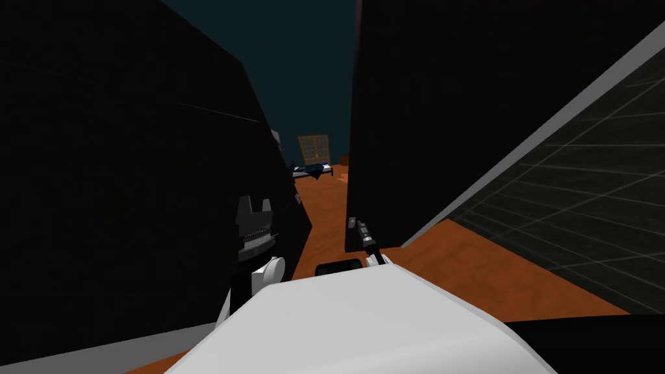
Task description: Push the door open
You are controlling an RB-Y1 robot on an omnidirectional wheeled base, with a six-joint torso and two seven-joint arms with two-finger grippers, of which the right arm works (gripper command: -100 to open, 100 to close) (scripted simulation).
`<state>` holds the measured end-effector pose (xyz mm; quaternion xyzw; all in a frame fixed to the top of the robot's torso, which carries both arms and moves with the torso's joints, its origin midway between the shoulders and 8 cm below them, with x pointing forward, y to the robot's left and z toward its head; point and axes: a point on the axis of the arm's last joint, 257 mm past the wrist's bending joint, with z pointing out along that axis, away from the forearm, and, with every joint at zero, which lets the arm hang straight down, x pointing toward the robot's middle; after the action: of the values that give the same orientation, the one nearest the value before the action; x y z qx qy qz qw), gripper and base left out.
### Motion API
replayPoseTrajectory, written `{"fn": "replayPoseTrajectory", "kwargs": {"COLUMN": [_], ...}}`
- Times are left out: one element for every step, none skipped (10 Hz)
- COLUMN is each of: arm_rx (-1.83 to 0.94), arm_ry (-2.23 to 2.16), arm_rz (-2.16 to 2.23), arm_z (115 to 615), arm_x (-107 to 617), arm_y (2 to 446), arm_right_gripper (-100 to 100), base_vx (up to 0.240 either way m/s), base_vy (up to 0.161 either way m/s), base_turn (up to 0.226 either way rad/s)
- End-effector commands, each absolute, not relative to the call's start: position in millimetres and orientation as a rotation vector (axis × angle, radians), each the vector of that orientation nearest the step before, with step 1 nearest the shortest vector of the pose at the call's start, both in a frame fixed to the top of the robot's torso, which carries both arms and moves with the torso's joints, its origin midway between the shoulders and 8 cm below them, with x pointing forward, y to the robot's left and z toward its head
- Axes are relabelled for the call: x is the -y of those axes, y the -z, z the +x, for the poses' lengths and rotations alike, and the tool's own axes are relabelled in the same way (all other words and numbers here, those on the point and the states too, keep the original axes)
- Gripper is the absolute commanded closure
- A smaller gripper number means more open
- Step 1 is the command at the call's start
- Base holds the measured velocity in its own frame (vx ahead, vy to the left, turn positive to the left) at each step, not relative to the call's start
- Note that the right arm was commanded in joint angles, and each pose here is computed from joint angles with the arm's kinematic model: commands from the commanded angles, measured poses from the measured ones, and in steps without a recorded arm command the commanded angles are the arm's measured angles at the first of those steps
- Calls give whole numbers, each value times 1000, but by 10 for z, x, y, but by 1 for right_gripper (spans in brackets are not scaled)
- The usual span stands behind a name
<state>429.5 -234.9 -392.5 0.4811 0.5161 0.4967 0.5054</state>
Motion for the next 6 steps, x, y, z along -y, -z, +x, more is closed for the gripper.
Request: {"fn": "replayPoseTrajectory", "kwargs": {"arm_rx": [-1241,-1241,-1237,-1233,-1229,-1221], "arm_ry": [-1197,-1197,-1198,-1200,-1202,-1206], "arm_rz": [1167,1167,1172,1178,1185,1195], "arm_z": [4286,4286,4282,4278,4274,4269], "arm_x": [2357,2357,2354,2346,2333,2309], "arm_y": [3923,3923,3922,3920,3919,3917], "arm_right_gripper": [-100,-100,-100,-100,-100,-100], "base_vx": [-32,-191,-189,-203,-217,-245], "base_vy": [84,75,69,71,92,86], "base_turn": [-80,-26,-29,-50,-67,-74]}}
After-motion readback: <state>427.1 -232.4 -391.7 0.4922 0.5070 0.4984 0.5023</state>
